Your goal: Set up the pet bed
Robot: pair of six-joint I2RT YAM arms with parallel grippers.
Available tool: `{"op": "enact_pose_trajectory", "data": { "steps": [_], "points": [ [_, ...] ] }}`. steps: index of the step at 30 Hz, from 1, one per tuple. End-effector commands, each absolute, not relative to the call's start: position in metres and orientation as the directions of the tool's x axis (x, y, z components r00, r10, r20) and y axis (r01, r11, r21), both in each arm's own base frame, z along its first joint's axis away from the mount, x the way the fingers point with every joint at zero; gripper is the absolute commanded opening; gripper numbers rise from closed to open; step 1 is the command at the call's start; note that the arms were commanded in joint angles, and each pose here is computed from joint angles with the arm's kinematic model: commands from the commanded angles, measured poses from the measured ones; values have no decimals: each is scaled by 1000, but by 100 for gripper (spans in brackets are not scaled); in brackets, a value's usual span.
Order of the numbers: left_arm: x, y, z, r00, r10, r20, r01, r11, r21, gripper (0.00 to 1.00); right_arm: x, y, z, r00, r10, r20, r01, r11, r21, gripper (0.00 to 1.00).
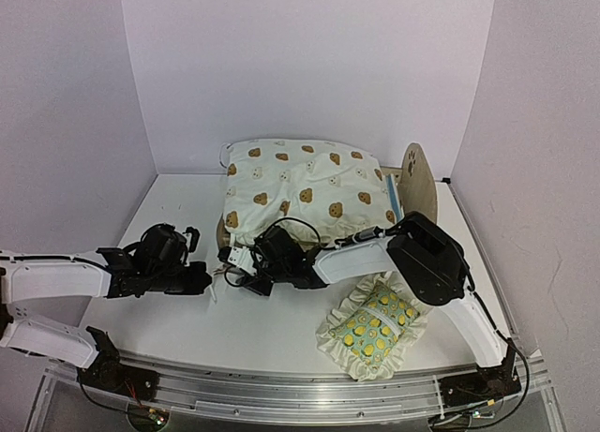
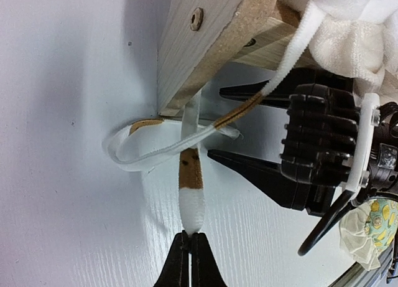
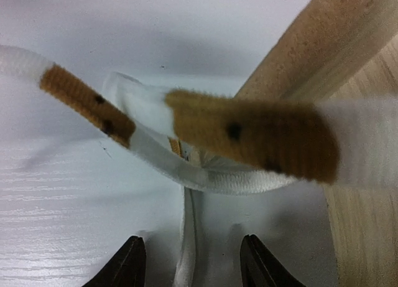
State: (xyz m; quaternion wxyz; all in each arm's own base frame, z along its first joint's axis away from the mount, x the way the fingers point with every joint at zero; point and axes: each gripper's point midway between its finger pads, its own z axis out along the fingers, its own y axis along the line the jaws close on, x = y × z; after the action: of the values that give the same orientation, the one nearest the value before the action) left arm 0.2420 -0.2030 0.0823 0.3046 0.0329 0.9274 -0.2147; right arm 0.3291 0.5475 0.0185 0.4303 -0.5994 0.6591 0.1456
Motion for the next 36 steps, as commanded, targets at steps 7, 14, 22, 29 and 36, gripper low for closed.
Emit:
{"op": "enact_pose_trajectory", "data": {
  "steps": [7,14,22,29,36],
  "points": [
    [244,-205,89,-798,-84,-597,204,895,-398,0,330,525,29,-69,-656,-752,-937,302,-178,63],
    [243,-206,91,-799,-86,-595,207,890,-407,0,362,529,3,-164,-681,-714,-900,399,-174,61],
    [242,-205,94,-797,-94,-597,208,886,-416,0,355,513,-19,-299,-699,-650,-894,444,-66,51],
    [243,-208,95,-797,-90,-597,215,882,-419,0,308,507,-36,-413,-716,-563,-905,392,165,34],
    [243,-210,95,-796,-93,-598,219,877,-428,0,298,506,-32,-433,-712,-553,-900,380,215,3]
  ]
}}
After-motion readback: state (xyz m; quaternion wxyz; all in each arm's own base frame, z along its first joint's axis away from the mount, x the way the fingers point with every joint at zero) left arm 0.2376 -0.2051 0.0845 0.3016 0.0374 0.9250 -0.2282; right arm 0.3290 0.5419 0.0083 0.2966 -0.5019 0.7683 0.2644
